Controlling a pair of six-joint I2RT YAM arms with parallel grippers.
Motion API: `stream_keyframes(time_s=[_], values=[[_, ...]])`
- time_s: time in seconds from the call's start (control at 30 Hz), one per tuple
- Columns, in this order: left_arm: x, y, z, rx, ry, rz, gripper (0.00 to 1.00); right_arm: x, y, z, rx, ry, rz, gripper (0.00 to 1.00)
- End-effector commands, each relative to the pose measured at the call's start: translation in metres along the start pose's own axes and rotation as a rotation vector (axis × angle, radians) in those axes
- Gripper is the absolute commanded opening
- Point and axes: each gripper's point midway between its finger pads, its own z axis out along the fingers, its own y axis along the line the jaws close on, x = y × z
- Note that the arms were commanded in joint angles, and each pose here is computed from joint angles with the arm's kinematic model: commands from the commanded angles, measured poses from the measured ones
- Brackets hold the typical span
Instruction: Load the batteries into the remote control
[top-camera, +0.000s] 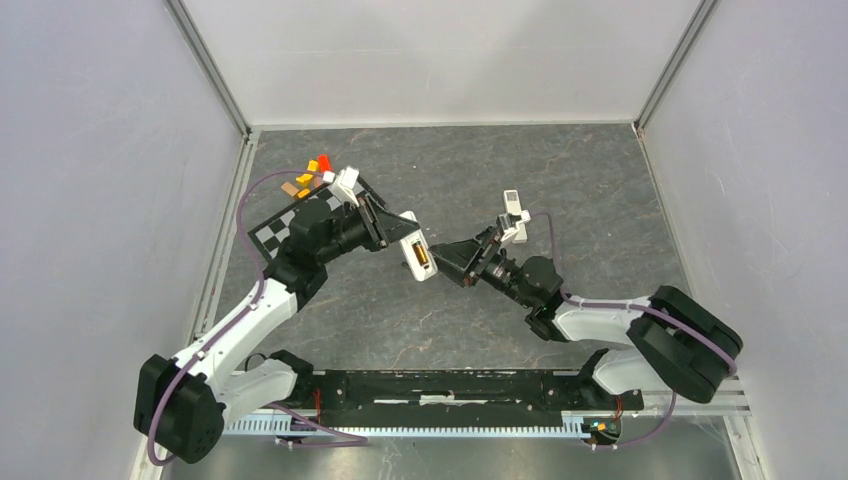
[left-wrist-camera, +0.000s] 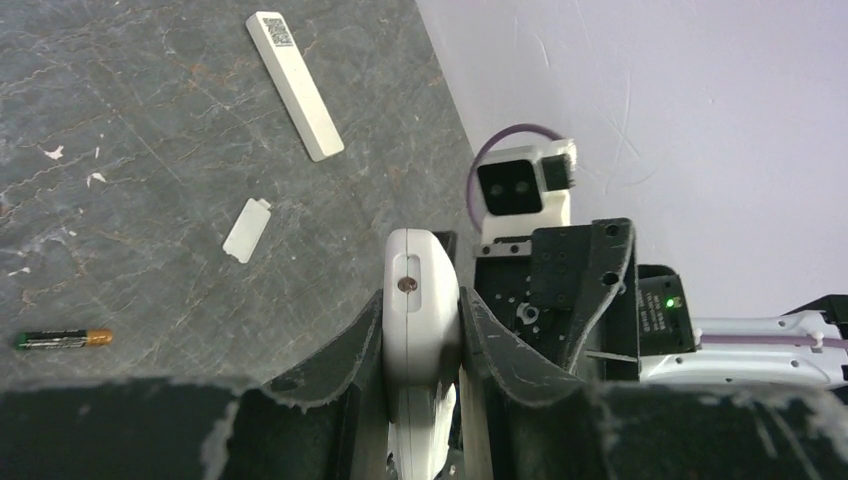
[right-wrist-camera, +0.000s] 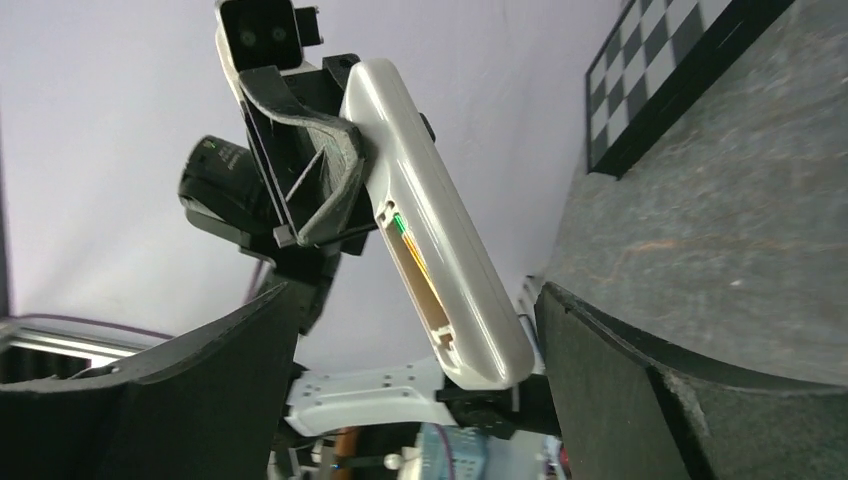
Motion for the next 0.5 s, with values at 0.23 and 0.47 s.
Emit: stream_keyframes(time_s=[0.23,0.47], values=[[0.006,-0.043,-0.013,0.205,0.15,0.216,0.02,-0.007,0.005,0.002,0.023,0.111,-0.641,0.83],[0.009,-0.046,-0.014,0.227,0.167,0.225,0.02,-0.008,0.016,0.012,-0.007,0.127,-0.736,0.7]])
